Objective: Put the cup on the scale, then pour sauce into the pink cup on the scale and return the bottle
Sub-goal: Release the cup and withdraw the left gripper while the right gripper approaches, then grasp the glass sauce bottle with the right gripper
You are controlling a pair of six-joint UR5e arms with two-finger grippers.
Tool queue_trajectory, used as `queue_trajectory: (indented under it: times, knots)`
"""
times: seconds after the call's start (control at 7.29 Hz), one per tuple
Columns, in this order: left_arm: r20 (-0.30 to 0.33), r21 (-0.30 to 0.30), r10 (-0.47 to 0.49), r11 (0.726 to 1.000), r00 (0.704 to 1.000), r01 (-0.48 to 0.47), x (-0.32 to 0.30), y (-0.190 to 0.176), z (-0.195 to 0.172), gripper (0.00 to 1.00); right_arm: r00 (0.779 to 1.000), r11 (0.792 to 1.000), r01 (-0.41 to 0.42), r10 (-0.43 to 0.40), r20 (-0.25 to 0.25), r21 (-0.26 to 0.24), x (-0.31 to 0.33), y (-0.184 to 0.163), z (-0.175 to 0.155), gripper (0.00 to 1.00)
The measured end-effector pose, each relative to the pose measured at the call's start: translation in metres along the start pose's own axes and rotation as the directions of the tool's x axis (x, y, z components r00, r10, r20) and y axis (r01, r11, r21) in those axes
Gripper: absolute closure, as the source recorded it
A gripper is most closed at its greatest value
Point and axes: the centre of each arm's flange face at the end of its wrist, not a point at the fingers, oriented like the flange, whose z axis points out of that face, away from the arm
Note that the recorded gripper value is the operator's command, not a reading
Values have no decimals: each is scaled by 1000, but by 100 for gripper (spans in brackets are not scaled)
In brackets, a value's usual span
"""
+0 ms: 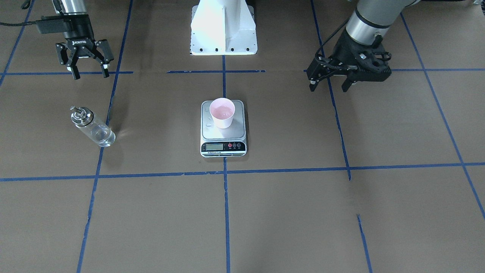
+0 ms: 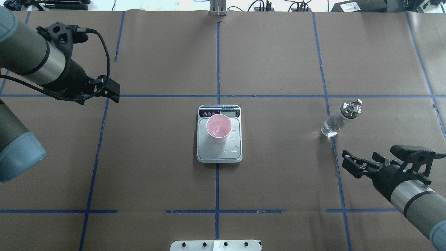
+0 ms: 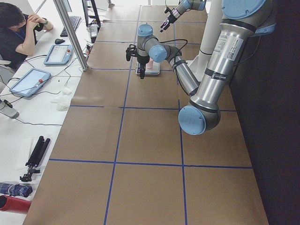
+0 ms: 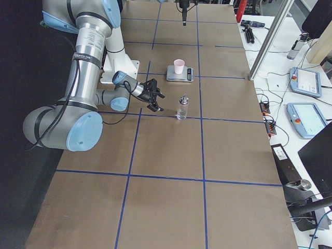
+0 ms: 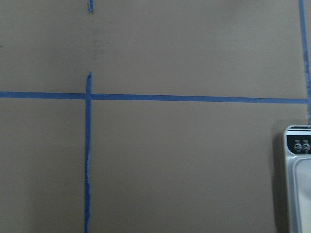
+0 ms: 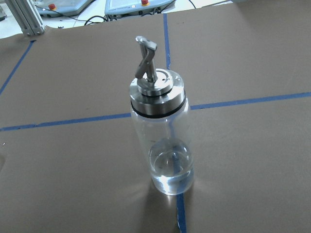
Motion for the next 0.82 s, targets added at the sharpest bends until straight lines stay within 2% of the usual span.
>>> queue_trajectory:
  times: [0.41, 0.82]
  knots:
    - [75, 6, 135, 991, 988, -136, -73, -8, -5, 0, 990, 985, 136, -133, -33, 105, -3, 24, 34, 0]
    - [140, -7, 230, 973, 963, -231, -142, -19, -13, 0, 981, 971, 193, -186, -61, 142, -3, 22, 49, 0]
